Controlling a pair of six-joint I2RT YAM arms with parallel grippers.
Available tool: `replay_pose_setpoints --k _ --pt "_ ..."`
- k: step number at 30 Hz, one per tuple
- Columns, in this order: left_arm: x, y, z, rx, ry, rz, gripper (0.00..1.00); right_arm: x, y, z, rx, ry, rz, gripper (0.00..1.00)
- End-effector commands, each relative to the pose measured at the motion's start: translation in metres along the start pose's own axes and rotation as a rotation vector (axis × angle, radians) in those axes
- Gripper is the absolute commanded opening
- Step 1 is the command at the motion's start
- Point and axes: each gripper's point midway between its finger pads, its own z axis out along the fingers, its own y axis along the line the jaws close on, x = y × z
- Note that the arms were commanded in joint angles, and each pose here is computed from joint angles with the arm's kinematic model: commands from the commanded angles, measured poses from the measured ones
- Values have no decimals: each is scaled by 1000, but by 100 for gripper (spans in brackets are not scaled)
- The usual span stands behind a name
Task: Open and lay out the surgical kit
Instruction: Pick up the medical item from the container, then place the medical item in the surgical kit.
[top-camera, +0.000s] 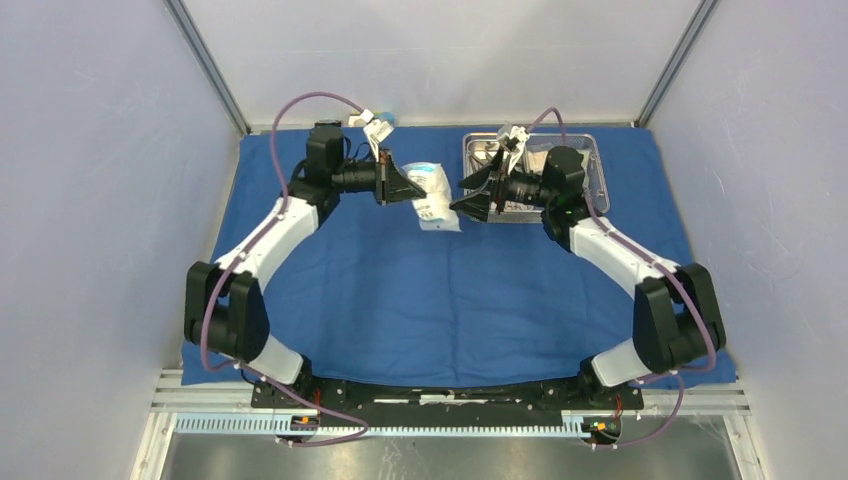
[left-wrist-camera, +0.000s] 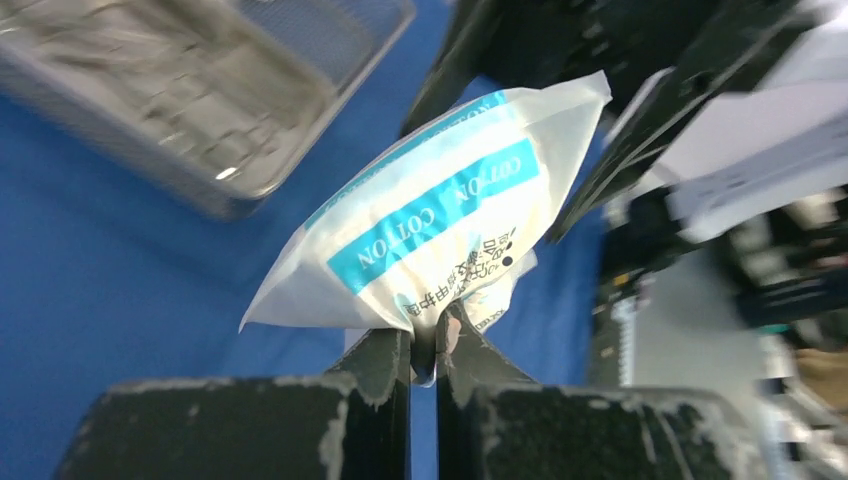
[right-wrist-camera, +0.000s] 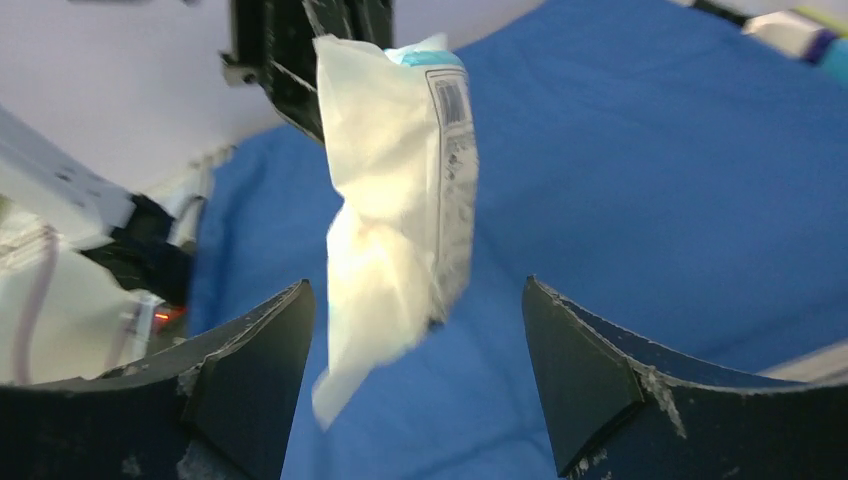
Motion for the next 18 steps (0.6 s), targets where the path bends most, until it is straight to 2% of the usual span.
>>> replay_pose_setpoints --k 1,8,13,18 --pt "72 17 -70 -270 376 83 2 -6 -11 -22 140 113 -287 83" --pt "151 43 -177 -528 726 -126 2 11 -35 -51 329 240 -394 84" --pt "177 58 -252 -638 840 -322 2 21 -50 -71 440 317 -442 84" --pt "195 63 -281 -622 914 -425 2 32 -51 -79 458 346 -440 85"
